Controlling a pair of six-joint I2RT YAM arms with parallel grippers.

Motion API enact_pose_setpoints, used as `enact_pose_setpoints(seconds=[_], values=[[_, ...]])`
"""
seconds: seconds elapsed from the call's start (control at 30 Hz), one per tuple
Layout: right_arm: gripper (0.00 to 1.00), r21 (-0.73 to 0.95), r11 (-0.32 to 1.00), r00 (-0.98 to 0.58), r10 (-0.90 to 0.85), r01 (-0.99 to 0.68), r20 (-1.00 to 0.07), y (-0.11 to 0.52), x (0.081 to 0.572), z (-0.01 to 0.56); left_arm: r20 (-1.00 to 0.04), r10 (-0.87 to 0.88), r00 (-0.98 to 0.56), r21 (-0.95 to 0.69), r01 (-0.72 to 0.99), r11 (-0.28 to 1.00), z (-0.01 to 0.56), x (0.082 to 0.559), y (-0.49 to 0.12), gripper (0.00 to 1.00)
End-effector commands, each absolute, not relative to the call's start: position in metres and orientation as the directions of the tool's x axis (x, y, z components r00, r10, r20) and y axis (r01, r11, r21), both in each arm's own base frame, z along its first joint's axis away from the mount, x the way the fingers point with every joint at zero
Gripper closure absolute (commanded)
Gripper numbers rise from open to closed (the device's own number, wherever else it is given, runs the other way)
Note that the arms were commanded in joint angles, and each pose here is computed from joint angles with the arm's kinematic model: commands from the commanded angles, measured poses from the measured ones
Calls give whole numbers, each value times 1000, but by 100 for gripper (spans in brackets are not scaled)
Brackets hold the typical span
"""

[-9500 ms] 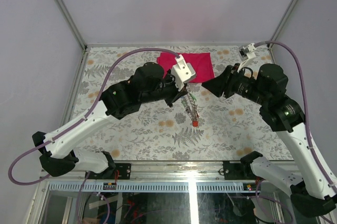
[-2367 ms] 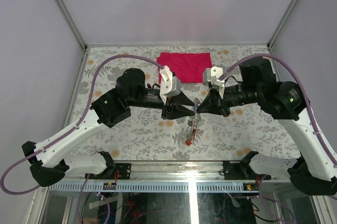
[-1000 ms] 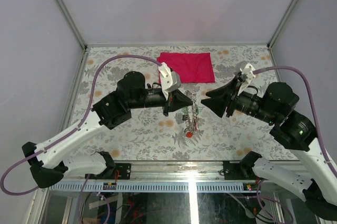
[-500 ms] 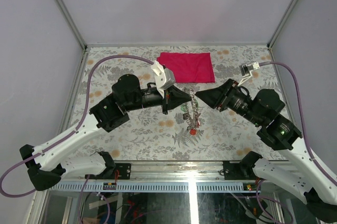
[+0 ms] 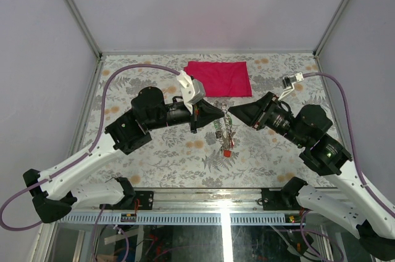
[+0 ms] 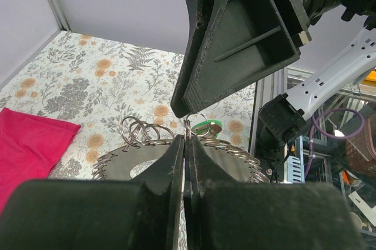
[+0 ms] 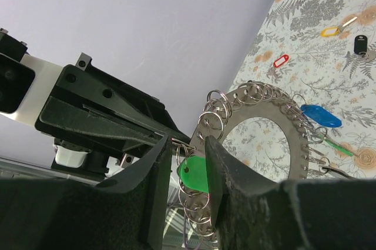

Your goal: Put the keys on the keyring

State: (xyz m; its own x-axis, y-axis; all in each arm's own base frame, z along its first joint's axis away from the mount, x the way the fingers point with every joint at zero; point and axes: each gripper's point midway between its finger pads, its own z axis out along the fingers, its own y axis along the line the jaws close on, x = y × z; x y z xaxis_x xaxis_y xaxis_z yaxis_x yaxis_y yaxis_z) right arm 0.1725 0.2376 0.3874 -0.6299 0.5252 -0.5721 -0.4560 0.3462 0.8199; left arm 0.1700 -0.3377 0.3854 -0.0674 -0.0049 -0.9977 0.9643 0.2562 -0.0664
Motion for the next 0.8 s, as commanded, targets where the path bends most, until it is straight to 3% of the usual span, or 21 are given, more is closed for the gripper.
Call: enact_pose_setpoints(seconds=[0.0,0.2,0.53,0.77], values=[[64,823,292,-642,520,-487,-564,241,164,399,-992,-120,29,-6,960,281,427,173,-331,100],[71,826,272,-661,500,-493,-559,245,159,399,-992,-119,35,-1,957,290,428,174,-329,100],[100,818,308,-645,506,-486,-574,241,163,394,-992,-120,38,1,956,293,429,174,-328,100],[100,800,385,-626,498,-461,-600,235,170,382,-992,-121,44,8,958,288,431,173,-328,100]])
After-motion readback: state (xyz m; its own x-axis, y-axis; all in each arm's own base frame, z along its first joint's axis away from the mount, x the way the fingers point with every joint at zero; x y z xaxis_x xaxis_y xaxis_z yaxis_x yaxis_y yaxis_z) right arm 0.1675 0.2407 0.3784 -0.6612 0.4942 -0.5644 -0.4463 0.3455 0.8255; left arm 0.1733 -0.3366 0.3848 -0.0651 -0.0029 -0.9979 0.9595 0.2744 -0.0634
